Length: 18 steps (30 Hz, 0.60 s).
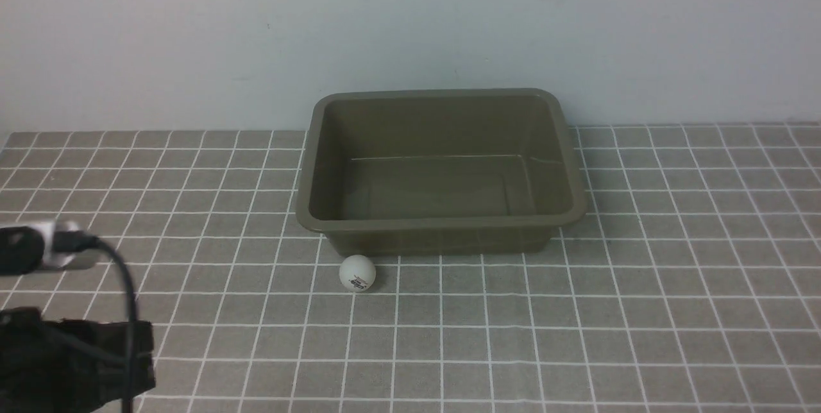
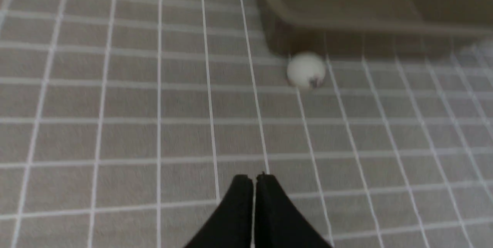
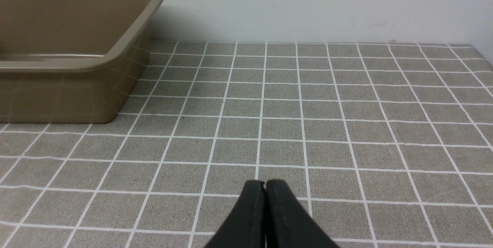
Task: Put the table tennis balls into the box on the grey coffee tablecloth.
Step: 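Reach for and grasp a ping pong ball on the table beside the basket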
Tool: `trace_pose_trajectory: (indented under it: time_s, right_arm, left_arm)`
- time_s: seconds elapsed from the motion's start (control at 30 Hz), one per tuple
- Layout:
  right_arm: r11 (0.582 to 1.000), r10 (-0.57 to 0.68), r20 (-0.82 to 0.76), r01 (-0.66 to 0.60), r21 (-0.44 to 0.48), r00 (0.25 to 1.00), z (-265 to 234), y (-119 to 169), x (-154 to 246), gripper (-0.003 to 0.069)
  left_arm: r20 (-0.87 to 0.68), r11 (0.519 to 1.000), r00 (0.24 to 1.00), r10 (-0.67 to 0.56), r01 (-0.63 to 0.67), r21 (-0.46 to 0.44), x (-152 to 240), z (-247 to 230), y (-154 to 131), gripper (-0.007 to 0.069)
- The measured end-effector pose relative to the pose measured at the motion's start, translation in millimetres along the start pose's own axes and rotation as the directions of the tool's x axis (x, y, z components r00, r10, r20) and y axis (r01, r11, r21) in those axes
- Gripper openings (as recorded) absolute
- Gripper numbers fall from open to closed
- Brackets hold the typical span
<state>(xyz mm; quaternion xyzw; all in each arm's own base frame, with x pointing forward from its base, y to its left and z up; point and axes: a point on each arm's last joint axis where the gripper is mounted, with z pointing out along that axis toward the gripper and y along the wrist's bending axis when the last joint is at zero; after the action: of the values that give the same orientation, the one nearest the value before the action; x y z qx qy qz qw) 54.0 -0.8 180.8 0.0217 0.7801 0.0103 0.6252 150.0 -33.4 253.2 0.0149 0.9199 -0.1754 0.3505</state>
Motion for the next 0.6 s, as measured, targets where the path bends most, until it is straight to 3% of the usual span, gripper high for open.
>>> trace_pose_trajectory:
  time_s: [0.23,0.6]
  right_arm:
    - [1.000,0.000,0.000,0.000,0.000,1.000,0,0,0,-0.0015]
    - [1.000,0.000,0.000,0.000,0.000,1.000,0,0,0,-0.0015]
  left_arm:
    - [-0.278,0.996,0.957,0.085,-0.076,0.043,-46,63,3,-0.0005]
    - [-0.253,0.949,0.915,0.313,-0.295,0.108,-68,128,-50,-0.0005]
